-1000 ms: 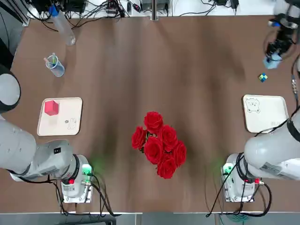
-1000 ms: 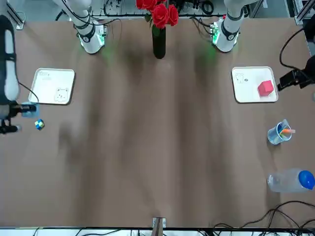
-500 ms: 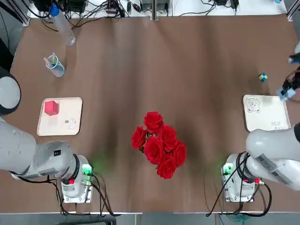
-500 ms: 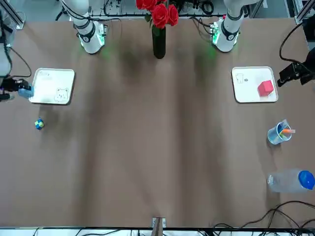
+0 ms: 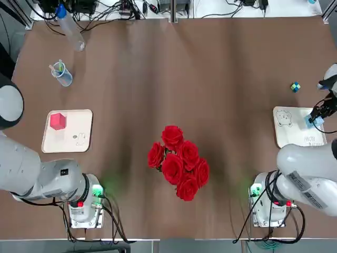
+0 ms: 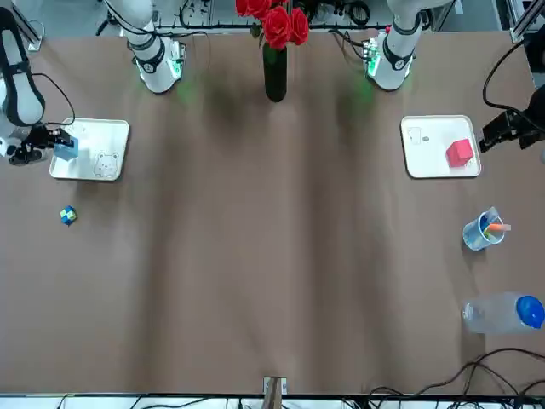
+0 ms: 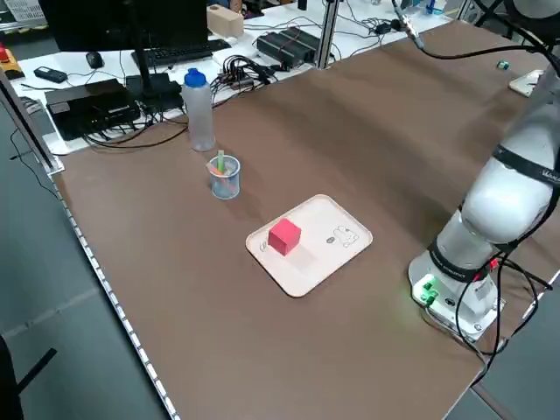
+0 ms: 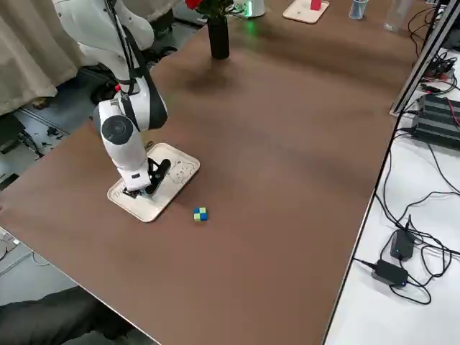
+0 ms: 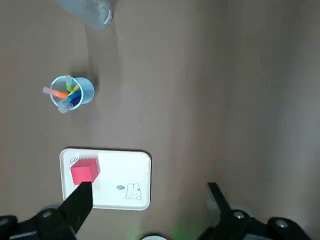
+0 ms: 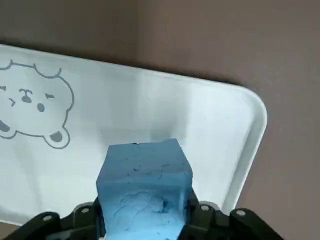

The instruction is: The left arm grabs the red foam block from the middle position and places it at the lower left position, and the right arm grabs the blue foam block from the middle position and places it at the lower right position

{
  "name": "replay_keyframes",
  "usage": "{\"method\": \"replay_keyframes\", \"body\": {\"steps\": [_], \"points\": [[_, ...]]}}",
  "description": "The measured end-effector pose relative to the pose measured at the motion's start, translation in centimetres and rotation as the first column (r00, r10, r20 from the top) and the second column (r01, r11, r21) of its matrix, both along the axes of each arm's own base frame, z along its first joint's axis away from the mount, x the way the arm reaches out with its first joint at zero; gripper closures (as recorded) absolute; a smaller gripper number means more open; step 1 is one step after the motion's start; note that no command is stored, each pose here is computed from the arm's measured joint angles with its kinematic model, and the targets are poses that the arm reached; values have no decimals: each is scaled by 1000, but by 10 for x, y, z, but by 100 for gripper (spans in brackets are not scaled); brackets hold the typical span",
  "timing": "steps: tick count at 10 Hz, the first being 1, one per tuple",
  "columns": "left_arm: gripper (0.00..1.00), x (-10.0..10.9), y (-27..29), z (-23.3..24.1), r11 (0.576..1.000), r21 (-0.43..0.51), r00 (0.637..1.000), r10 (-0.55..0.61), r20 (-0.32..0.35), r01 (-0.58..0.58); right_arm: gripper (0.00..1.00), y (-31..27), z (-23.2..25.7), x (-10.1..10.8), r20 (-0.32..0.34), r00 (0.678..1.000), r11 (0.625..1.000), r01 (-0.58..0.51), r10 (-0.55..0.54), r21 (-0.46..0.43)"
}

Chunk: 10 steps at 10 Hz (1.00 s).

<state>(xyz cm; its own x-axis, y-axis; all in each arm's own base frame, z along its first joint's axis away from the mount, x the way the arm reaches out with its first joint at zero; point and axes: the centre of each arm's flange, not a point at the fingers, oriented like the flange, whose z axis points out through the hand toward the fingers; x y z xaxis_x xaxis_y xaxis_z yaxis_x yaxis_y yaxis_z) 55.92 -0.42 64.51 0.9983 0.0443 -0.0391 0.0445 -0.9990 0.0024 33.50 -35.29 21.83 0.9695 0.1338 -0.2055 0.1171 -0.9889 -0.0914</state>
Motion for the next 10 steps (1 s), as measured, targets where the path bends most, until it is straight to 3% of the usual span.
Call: {"method": "replay_keyframes", "body": {"steps": [3, 5, 6, 7, 9, 10], "points": [[0, 6, -19, -2, 999, -3, 999, -32, 29, 32, 0, 2, -3, -1, 13, 1000, 1000, -9, 9, -6], [0, 7, -22, -2, 999, -4, 999, -37, 35, 37, 0, 1, 5, 9, 32, 999, 999, -25, 26, -22], [0, 10, -21, -3, 999, -5, 999, -36, 40, 37, 0, 1, 22, 29, 34, 998, 998, -55, 56, -30], [0, 13, -21, -5, 999, -6, 998, -36, 49, 36, 0, 8, 57, 67, 15, 994, 994, -105, 106, -28], [0, 16, -20, -7, 999, -7, 998, -35, 54, 36, 0, 47, 177, 158, -14, 989, 988, -145, 145, -58], [0, 16, -21, -7, 999, -7, 998, -37, 54, 38, 0, 78, 225, 190, 9, 989, 985, -147, 148, -93]]}}
